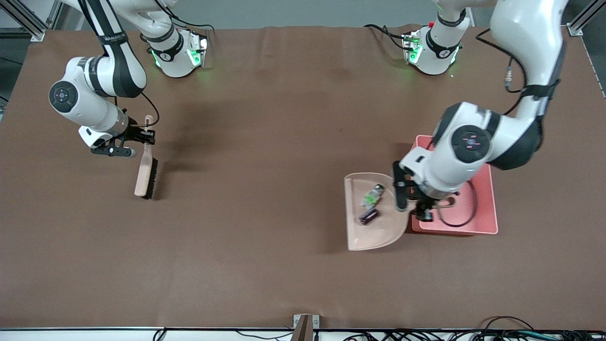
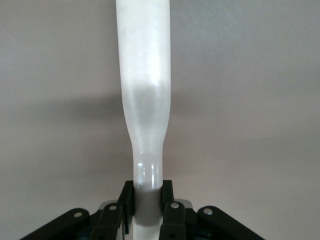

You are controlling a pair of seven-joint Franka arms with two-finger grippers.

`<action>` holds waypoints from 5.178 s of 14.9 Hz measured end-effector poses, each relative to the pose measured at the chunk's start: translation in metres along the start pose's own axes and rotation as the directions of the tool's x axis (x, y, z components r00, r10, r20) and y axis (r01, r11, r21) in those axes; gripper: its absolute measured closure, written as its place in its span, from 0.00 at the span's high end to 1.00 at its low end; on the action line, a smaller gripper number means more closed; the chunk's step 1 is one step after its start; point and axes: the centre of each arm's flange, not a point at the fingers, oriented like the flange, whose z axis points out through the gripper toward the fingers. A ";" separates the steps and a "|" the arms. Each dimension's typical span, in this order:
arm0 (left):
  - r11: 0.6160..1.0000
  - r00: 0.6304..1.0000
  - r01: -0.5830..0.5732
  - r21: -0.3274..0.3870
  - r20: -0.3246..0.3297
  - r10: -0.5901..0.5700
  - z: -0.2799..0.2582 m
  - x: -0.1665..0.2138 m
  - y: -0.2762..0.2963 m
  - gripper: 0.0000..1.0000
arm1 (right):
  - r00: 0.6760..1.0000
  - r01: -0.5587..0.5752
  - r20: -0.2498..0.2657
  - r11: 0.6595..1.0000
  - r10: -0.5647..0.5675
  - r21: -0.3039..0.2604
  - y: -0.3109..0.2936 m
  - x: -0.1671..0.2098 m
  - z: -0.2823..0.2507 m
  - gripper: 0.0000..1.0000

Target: Clean e-waste and dump in bin

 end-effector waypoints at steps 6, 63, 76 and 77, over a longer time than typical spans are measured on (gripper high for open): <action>1.000 0.999 -0.029 0.005 0.039 0.028 -0.025 -0.121 -0.010 0.33 | 1.000 0.006 -0.012 1.000 -0.005 0.013 0.046 -0.014 0.015 0.26; 0.998 0.997 0.025 -0.063 0.068 -0.021 0.125 0.190 0.105 0.33 | 0.973 0.011 -0.231 1.000 -0.011 -0.002 0.004 0.058 -0.444 1.00; 0.999 0.998 -0.036 -0.040 0.058 0.039 0.143 0.196 0.122 0.33 | 0.990 -0.006 -0.140 0.999 0.000 -0.040 0.013 0.066 -0.415 1.00; 0.999 0.998 -0.037 -0.040 0.057 0.039 0.143 0.196 0.123 0.33 | 0.990 -0.006 -0.142 0.999 0.000 -0.041 0.013 0.065 -0.416 1.00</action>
